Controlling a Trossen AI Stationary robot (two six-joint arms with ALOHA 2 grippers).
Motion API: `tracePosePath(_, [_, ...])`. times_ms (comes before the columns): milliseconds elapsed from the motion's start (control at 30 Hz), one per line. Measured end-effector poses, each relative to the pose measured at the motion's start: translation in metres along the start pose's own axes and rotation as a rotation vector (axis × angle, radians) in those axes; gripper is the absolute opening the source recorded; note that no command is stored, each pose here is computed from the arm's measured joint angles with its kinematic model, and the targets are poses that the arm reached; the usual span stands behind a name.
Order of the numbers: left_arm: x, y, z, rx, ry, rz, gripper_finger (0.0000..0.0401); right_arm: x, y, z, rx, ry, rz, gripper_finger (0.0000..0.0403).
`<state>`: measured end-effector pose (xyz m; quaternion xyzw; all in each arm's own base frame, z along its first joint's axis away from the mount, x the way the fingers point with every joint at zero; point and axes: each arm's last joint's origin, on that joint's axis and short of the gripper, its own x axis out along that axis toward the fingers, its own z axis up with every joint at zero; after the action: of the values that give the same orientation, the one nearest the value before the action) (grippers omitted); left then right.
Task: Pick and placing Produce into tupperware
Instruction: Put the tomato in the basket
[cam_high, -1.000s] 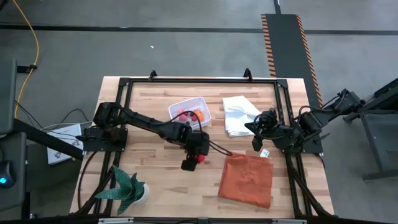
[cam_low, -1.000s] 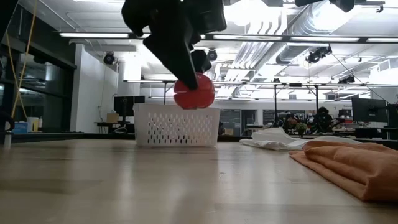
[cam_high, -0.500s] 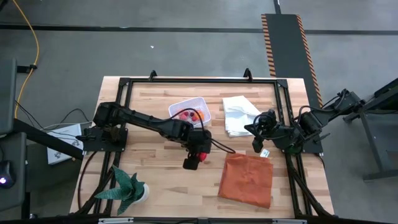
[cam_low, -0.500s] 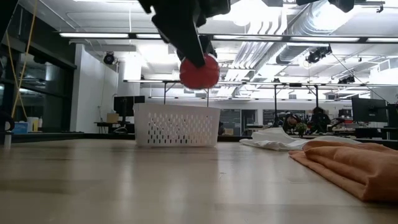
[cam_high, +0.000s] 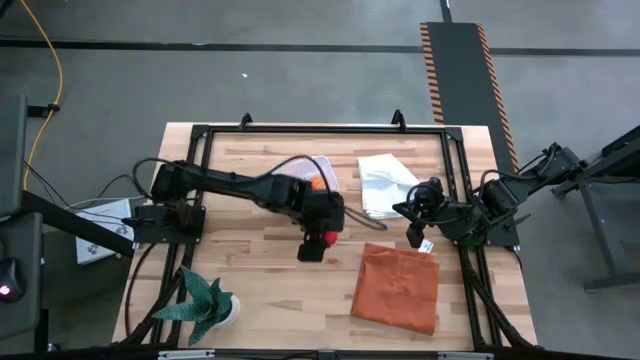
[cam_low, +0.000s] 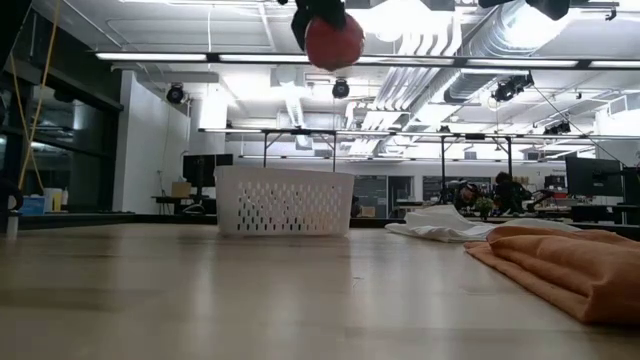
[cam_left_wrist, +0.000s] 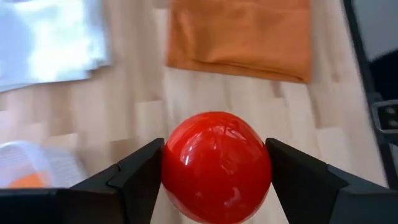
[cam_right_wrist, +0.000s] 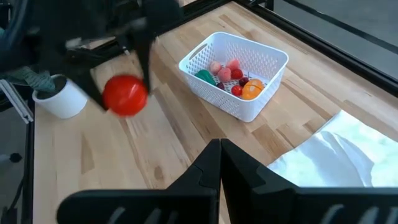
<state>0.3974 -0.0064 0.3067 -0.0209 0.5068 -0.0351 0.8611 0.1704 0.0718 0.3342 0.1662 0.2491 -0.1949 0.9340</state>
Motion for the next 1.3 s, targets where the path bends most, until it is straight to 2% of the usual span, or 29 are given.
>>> tracePosePath(233, [-0.029,0.028,0.007,-0.074,0.002,0.066,0.0252,0.000,0.000,0.000,-0.008,0.000,0.000,0.0001])
tracePosePath(400, [-0.041,0.050,0.004,-0.143,0.039,0.101,0.0255,0.000,0.000,0.000,-0.008,0.000,0.000,0.0001])
tracePosePath(700, [-0.048,0.088,-0.010,-0.240,0.114,0.157,0.0254,0.000,0.000,0.000,-0.008,0.000,0.000,0.0001])
tracePosePath(1067, [-0.060,0.139,-0.027,-0.372,0.133,0.215,0.0258,0.000,0.000,0.000,-0.007,0.000,-0.001,0.0001])
tracePosePath(1300, [-0.053,0.167,-0.046,-0.458,0.171,0.239,0.0255,0.000,0.000,0.000,-0.005,0.000,-0.001,0.0001])
